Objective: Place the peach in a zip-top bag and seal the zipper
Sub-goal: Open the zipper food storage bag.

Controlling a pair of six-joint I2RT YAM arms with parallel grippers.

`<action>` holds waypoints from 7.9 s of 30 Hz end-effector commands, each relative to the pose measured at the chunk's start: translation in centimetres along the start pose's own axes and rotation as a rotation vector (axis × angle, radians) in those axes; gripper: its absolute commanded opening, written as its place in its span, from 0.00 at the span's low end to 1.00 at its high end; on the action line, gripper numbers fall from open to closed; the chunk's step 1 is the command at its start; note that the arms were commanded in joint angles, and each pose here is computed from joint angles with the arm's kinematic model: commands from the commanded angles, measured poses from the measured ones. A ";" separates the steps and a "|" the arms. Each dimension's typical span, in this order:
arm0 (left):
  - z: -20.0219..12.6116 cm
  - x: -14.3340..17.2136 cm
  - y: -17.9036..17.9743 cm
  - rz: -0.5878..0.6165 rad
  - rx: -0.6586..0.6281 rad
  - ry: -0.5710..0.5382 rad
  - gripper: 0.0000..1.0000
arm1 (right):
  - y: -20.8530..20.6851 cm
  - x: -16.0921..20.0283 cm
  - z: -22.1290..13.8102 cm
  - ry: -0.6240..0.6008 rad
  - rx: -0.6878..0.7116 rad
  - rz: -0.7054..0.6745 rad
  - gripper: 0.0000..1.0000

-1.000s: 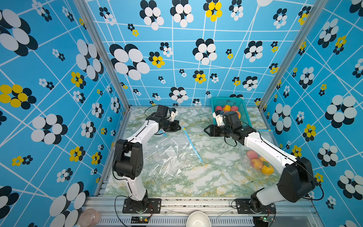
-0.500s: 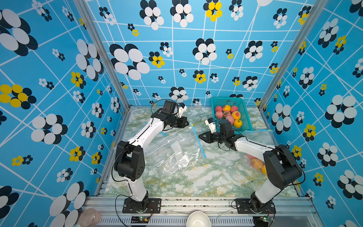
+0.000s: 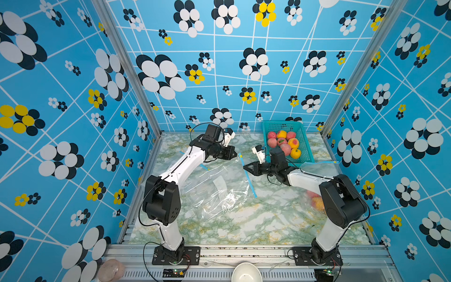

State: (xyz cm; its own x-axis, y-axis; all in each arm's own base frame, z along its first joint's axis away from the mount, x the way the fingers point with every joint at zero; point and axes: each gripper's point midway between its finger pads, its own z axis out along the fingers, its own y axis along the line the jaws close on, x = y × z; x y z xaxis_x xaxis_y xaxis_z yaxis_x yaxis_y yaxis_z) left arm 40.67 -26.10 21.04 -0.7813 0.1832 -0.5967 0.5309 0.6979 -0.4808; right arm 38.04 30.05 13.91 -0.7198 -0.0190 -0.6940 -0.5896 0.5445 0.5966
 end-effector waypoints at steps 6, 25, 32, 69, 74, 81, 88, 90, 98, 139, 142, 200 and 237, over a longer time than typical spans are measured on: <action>-0.1 -0.9 -0.1 0.018 -0.004 -0.009 0.00 | 2.8 -0.6 -0.7 -0.019 -0.105 -0.022 0.15; 0.0 -0.4 -1.2 0.029 0.015 0.003 0.00 | 5.4 -3.1 -1.3 -0.057 -0.145 -0.041 0.19; -0.3 -0.2 -1.4 0.032 0.018 -0.002 0.00 | 6.2 -3.9 -1.6 -0.057 -0.174 -0.037 0.23; -0.7 -0.9 -3.2 0.033 0.066 -0.037 0.00 | 4.2 5.9 -5.5 0.136 0.013 0.089 0.49; -0.2 -0.8 -3.3 0.035 0.064 -0.026 0.00 | 3.0 5.5 -4.1 0.131 0.028 0.093 0.47; -0.3 -0.9 -3.4 0.043 0.062 -0.030 0.00 | 3.0 5.3 -2.9 0.147 -0.006 0.101 0.43; -0.1 -1.1 -3.4 0.040 0.065 -0.029 0.00 | 3.5 5.2 -2.7 0.146 -0.035 0.111 0.36; -0.1 -1.2 -3.4 0.039 0.065 -0.030 0.00 | 3.5 5.4 -2.6 0.149 -0.039 0.115 0.33; 0.0 -1.1 -3.5 0.037 0.069 -0.026 0.00 | 4.2 4.5 -2.0 0.119 -0.082 0.138 0.26; 1.1 8.2 -9.4 0.265 -0.360 -0.111 0.48 | -1.1 -2.0 -5.6 -0.124 0.254 0.785 0.01; 3.1 8.9 -9.5 0.238 -0.358 -0.108 0.50 | -0.7 -2.2 -5.0 -0.122 0.251 0.784 0.01; 2.9 5.3 -7.2 -0.017 -0.339 -0.136 0.00 | -1.6 3.7 -11.2 -0.035 0.444 0.429 0.62; -9.2 -0.3 -14.3 0.206 -0.400 -0.275 0.00 | 1.8 -0.5 -8.8 -0.049 0.338 0.355 0.18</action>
State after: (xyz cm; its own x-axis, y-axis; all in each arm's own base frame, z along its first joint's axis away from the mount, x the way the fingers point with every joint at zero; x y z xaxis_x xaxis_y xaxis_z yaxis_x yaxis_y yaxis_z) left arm 31.05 -31.81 31.99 -0.5685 0.1576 -0.8074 0.4764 0.8633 -0.1669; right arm 35.36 21.46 19.02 -0.7770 0.3619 -0.5150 -0.0784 0.7562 0.6496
